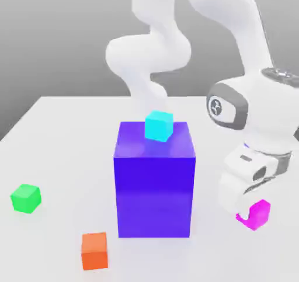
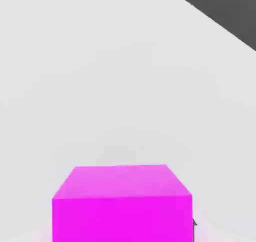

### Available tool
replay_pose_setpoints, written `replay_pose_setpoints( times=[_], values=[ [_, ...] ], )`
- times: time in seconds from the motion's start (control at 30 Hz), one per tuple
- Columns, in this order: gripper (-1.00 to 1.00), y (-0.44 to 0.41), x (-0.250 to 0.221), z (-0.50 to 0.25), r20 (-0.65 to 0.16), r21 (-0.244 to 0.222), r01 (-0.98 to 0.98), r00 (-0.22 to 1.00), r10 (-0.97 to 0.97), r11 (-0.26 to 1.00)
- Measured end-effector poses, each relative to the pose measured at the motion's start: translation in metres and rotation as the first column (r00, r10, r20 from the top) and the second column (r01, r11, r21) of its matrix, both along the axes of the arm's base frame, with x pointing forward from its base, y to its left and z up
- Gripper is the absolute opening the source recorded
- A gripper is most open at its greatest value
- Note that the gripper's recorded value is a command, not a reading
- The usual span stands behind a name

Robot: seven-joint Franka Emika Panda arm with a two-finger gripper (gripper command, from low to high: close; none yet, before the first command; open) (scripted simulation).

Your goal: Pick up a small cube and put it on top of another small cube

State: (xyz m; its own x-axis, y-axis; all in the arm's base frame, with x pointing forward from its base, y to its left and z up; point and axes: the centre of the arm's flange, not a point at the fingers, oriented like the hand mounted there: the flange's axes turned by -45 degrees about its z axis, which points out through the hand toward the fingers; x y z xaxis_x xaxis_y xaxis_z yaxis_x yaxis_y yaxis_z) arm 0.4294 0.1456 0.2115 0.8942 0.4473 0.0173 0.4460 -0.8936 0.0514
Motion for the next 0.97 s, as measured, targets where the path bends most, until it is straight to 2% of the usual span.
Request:
replay_pose_setpoints(
  times=[0.2, 0.33, 0.4, 0.5, 0.6, 0.67, 0.7, 0.8, 0.87, 0.9, 0.97],
  values=[
    [-1.0, -0.152, 0.018, 0.014, 0.011, -0.014, 0.298, 0.955, -0.298, 0.955],
    [-1.0, -0.289, -0.013, 0.024, 0.01, -0.012, 0.566, 0.825, -0.566, 0.824],
    [-1.0, -0.367, -0.052, 0.029, 0.006, -0.006, 0.708, 0.706, -0.708, 0.706],
    [-1.0, -0.468, -0.14, 0.036, -0.007, 0.009, 0.88, 0.476, -0.879, 0.476],
    [-1.0, -0.522, -0.239, 0.027, -0.033, 0.036, 0.975, 0.221, -0.975, 0.22],
    [-1.0, -0.536, -0.279, 0.021, -0.034, 0.039, 0.992, 0.122, -0.992, 0.121],
    [-1.0, -0.53, -0.27, 0.018, -0.034, 0.04, 0.989, 0.144, -0.989, 0.143],
    [-1.0, -0.48, -0.177, -0.006, -0.034, 0.039, 0.921, 0.389, -0.92, 0.388],
    [-1.0, -0.47, -0.164, -0.025, -0.037, 0.039, 0.905, 0.425, -0.904, 0.424],
    [1.0, -0.468, -0.162, -0.031, -0.038, 0.038, 0.902, 0.431, -0.902, 0.429],
    [1.0, -0.468, -0.162, -0.031, -0.038, 0.038, 0.902, 0.431, -0.902, 0.429]
  ],
)
